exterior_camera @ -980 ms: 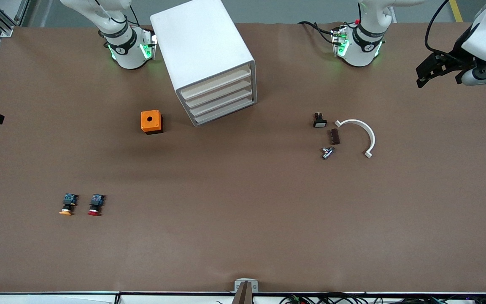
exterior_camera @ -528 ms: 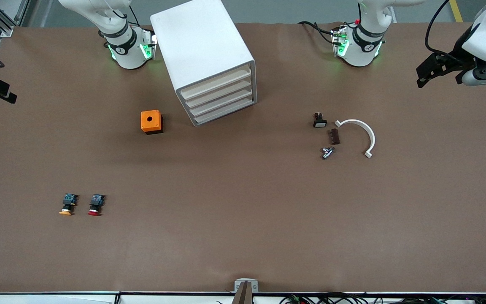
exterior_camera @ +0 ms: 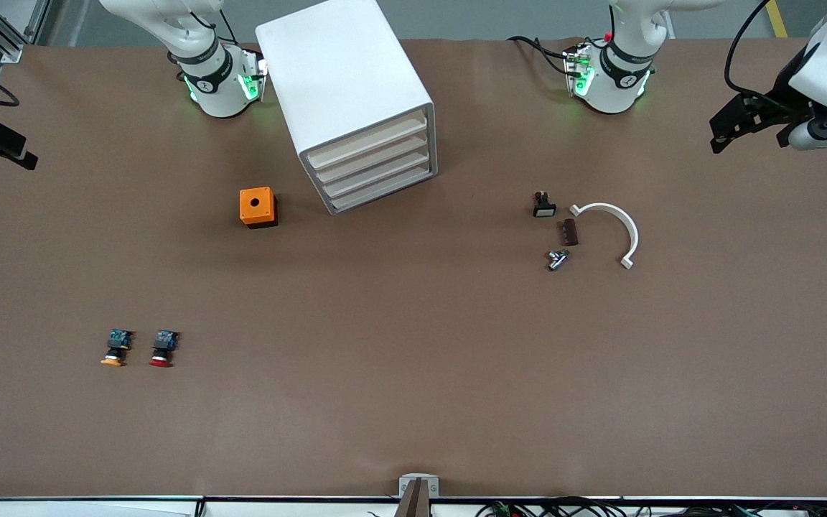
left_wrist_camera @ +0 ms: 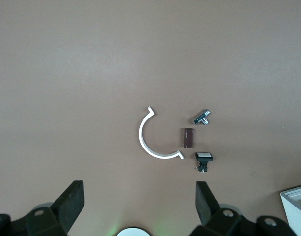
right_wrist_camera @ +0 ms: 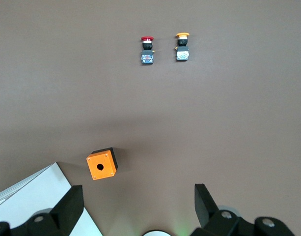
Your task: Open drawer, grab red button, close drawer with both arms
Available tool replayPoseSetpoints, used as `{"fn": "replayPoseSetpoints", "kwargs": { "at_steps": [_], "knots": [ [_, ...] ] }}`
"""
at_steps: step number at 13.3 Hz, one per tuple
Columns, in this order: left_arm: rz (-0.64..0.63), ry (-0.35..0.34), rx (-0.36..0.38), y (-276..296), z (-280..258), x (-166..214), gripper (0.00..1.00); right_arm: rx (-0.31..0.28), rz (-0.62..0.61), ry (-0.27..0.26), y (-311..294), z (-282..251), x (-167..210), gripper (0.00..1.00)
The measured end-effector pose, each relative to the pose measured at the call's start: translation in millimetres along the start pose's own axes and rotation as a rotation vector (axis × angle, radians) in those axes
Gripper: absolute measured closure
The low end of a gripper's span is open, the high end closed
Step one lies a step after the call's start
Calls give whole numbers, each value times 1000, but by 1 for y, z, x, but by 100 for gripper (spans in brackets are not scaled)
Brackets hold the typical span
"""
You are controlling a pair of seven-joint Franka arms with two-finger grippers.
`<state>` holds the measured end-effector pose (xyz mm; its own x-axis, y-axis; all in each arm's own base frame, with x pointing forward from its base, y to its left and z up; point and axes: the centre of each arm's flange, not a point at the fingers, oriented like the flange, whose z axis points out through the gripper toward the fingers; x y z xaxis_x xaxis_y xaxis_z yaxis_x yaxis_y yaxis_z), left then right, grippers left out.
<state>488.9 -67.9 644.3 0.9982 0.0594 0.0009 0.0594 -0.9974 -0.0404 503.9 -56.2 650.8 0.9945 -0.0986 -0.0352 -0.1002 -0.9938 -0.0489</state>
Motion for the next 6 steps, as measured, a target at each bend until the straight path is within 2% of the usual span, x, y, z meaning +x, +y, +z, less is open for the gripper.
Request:
{"fn": "replayPoseSetpoints", "kwargs": {
  "at_steps": [6],
  "knots": [
    [-3,6,-2,-1,-3,2,0,9,-3,29,2,-25,-24,0]
  ]
}}
